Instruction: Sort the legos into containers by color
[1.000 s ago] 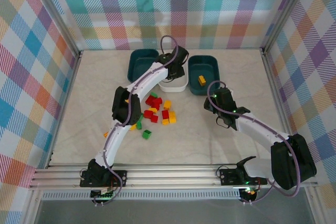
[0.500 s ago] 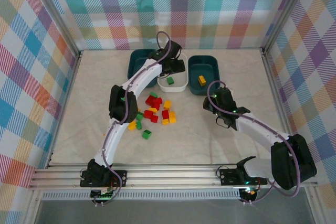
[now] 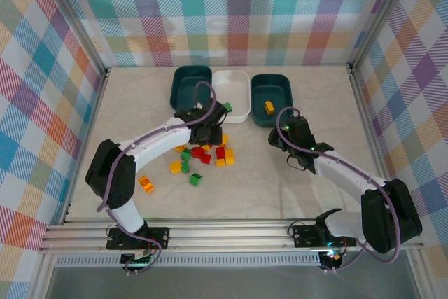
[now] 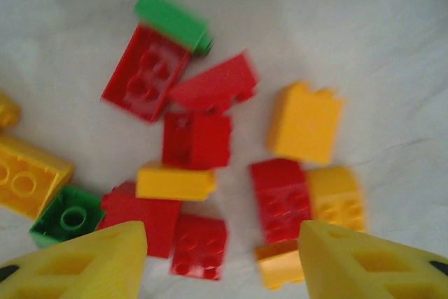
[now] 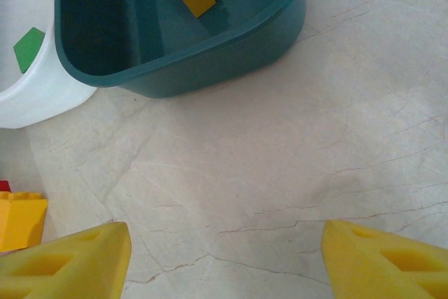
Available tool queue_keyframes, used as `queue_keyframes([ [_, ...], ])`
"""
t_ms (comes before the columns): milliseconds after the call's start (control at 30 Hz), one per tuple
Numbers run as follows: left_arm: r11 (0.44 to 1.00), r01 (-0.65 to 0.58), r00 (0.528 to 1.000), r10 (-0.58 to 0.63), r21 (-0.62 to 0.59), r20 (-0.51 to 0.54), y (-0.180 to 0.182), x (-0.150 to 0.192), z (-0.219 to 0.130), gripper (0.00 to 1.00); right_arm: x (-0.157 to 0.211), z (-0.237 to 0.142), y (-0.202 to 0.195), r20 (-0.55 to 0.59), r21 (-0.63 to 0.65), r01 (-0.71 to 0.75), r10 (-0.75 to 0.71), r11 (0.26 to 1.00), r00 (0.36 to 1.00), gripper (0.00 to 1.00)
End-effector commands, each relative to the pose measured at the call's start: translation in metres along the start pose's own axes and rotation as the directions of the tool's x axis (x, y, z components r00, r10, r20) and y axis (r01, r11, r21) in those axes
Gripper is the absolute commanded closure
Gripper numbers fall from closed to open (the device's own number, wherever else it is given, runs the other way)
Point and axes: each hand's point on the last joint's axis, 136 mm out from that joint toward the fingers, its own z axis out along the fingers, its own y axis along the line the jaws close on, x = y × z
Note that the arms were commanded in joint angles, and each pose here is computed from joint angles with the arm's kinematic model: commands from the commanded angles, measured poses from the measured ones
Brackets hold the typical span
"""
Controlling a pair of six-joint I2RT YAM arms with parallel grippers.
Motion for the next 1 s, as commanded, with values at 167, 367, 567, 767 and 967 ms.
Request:
queue_keyframes([
  [167, 1.000, 0.013, 0.999, -0.014, -0.005, -0.035, 0.013, 0.025, 0.008, 0.41, 0.000, 0.002, 0.011, -0.014, -0.049, -0.024, 0.024, 0.998, 1.000, 0.28],
  [367, 0.999, 0.006, 0.998, -0.009, -0.053, -0.056, 0.020, 0.032, 0.018, 0.41, -0.001, 0.001, 0.012, -0.011, -0.051, -0.022, 0.022, 0.998, 1.000, 0.28],
  [567, 0.998, -0.056, 0.996, 0.054, -0.027, -0.072, 0.002, 0.051, 0.020, 0.39, 0.000, 0.001, 0.011, -0.012, -0.049, -0.021, 0.020, 0.999, 1.000, 0.27],
  [767, 0.998, -0.047, 0.993, 0.041, -0.053, -0.108, 0.002, 0.059, 0.037, 0.39, -0.001, 0.000, 0.011, -0.009, -0.048, -0.019, 0.019, 0.999, 1.000, 0.27],
  [967, 0.993, -0.037, 0.990, 0.021, -0.109, -0.141, 0.009, 0.066, 0.046, 0.39, 0.000, 0.001, 0.010, -0.011, -0.042, -0.018, 0.017, 0.999, 1.000, 0.26],
])
